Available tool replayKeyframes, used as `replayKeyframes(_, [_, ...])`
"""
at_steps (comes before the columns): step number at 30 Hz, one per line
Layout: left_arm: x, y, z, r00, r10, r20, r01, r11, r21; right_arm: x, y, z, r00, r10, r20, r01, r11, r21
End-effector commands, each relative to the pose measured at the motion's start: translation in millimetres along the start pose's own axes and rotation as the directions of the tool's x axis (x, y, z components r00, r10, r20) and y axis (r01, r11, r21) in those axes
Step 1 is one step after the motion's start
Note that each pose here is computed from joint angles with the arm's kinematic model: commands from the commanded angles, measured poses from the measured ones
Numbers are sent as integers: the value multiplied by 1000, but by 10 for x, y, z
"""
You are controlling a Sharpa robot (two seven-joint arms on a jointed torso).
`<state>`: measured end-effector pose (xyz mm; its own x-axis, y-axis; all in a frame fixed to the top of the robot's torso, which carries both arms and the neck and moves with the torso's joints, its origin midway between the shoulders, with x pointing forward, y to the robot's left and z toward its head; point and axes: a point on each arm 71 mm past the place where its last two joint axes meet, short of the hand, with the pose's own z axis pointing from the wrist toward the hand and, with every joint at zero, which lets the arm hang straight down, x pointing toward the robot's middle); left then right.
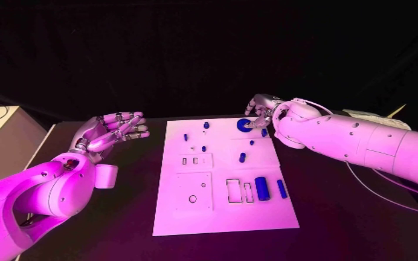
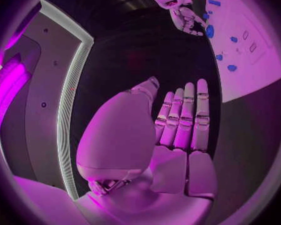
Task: Assemble the parts on the task board
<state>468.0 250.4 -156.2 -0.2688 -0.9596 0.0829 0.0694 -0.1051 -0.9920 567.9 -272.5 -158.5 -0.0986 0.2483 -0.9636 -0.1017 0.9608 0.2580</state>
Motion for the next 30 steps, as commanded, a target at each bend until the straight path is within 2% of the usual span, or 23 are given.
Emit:
replayKeyframes(1, [22, -7, 4, 1000, -6, -18, 6, 1000, 9, 32, 4, 16, 1000, -17, -17, 17, 1000, 17])
replayKeyframes(16, [16, -5, 5, 1000, -4, -15, 4, 1000, 9, 201, -16, 39, 998, -13, -69, 15, 999, 37])
replayKeyframes(30, [11, -2, 8, 1000, -4, -14, 4, 1000, 8, 220, -41, 50, 997, -5, -74, 8, 999, 39])
